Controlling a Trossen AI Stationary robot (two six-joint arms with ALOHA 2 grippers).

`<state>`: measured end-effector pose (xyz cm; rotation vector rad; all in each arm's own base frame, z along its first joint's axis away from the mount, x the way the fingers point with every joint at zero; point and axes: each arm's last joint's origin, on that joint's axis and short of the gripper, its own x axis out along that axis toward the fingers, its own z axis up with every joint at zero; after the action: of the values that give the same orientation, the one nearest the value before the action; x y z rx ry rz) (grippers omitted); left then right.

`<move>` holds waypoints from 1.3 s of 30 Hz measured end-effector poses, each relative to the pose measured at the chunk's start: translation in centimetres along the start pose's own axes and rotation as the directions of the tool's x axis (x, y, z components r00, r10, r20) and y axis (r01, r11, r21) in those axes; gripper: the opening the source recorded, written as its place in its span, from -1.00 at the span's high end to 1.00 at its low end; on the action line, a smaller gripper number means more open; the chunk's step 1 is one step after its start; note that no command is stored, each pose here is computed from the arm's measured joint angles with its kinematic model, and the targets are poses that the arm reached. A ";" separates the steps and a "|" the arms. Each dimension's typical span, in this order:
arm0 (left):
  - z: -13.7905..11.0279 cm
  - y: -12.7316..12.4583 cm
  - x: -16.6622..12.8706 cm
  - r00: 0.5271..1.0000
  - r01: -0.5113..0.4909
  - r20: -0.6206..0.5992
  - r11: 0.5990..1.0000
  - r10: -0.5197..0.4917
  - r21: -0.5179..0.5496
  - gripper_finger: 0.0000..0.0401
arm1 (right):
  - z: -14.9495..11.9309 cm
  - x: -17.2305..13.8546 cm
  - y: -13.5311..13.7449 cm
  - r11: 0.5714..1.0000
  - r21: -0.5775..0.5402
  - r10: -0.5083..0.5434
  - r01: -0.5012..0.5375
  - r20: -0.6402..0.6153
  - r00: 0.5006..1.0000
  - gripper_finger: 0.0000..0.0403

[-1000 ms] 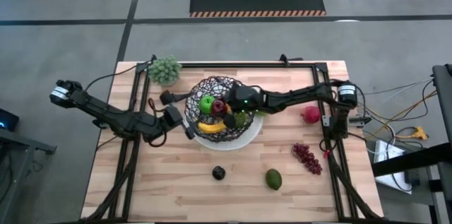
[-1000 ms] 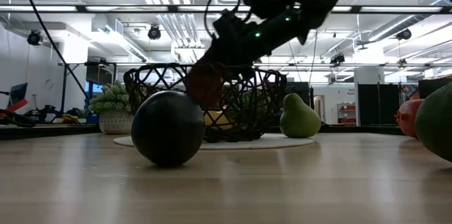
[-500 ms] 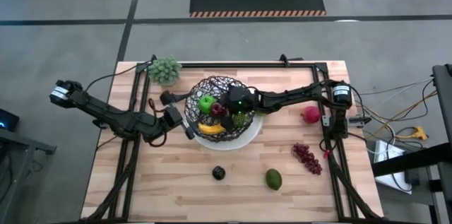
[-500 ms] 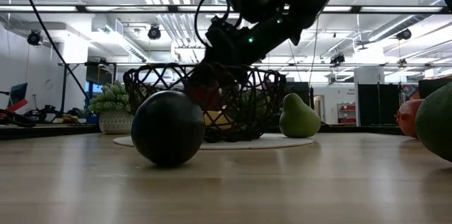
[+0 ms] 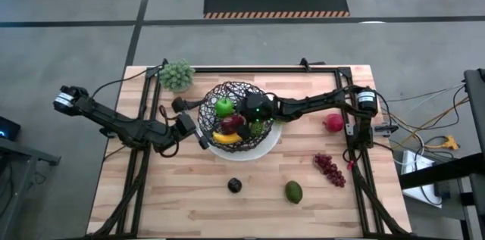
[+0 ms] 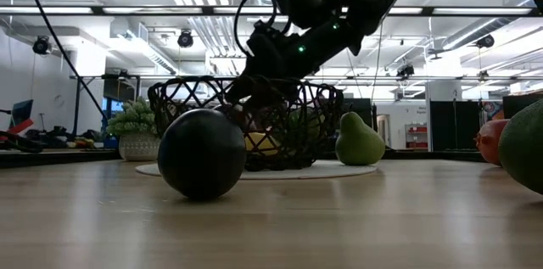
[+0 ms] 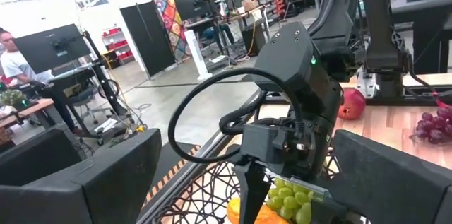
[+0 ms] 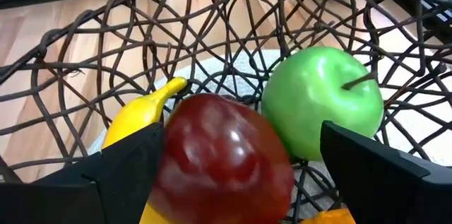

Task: Build produce basket
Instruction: Put the red apple into the wire basket

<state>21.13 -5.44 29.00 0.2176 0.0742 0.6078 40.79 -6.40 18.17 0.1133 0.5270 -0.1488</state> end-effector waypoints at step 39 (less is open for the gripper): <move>-4.3 1.3 8.6 0.675 -0.248 -0.701 0.825 -0.230 -0.508 -0.92 | -0.9 -16.9 2.8 0.974 -0.220 -0.017 0.053 0.163 0.986 0.09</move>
<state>26.87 1.27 25.08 -0.6521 0.6874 0.6720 26.37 -1.63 26.21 -0.1279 0.3817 -0.1310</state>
